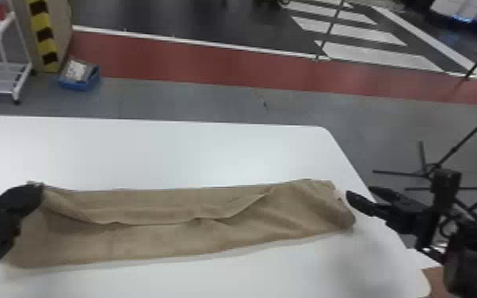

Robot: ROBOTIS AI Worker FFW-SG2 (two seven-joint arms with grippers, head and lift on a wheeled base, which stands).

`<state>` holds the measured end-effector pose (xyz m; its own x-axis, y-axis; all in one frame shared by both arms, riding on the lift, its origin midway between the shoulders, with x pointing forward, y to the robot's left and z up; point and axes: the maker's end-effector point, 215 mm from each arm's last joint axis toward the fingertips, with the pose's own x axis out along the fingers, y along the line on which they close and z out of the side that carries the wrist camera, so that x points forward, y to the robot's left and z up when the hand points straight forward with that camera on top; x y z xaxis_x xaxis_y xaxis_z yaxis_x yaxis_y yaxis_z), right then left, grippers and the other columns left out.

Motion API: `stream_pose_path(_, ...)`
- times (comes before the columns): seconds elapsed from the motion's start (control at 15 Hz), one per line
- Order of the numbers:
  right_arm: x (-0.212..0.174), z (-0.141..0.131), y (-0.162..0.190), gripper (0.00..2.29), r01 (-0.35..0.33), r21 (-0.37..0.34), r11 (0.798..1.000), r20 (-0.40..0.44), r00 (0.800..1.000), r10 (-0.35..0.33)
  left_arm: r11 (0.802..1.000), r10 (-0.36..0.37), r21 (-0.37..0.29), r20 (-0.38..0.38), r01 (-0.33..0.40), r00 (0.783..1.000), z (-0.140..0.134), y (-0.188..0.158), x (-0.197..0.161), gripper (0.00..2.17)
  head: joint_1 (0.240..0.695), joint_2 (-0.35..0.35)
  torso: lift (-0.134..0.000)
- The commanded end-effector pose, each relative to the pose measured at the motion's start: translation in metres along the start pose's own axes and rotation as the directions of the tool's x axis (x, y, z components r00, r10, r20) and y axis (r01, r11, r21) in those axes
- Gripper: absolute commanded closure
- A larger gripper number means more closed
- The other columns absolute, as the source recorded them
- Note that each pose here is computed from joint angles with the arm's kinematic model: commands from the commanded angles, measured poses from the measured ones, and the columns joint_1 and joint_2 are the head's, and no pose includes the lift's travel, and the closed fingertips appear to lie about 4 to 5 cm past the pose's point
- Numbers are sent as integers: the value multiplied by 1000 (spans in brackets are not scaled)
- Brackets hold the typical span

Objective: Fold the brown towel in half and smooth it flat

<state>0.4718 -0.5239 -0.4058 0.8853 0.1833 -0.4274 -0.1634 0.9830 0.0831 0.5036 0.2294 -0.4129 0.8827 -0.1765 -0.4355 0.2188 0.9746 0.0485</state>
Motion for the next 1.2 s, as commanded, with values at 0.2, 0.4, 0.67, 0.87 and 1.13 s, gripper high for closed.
stream_pose_path(0.2, 43, -1, 11, 410, -8, -6, 1000, 31, 1000, 8, 1000, -17, 9, -1, 17, 1000, 0, -10, 2, 1430, 695, -316, -116)
stream_pose_path(0.4, 67, -10, 31, 410, -48, 7, 999, 13, 999, 48, 1000, -23, 14, -12, 23, 1000, -4, -13, 6, 1426, 695, -302, -116)
stream_pose_path(0.67, 86, -17, 52, 529, -77, -7, 997, -8, 997, 77, 1000, -20, 21, -17, 20, 1000, -6, -9, 9, 1430, 695, -266, -116)
stream_pose_path(0.87, 90, -19, 55, 738, -82, -14, 997, -27, 996, 82, 1000, -16, 25, -17, 17, 1000, -5, -6, 10, 1430, 695, -249, -116)
stream_pose_path(1.13, 88, -19, 51, 1231, -74, -9, 997, -29, 997, 74, 1000, -12, 24, -11, 13, 1000, -3, -4, 10, 1430, 695, -240, -116)
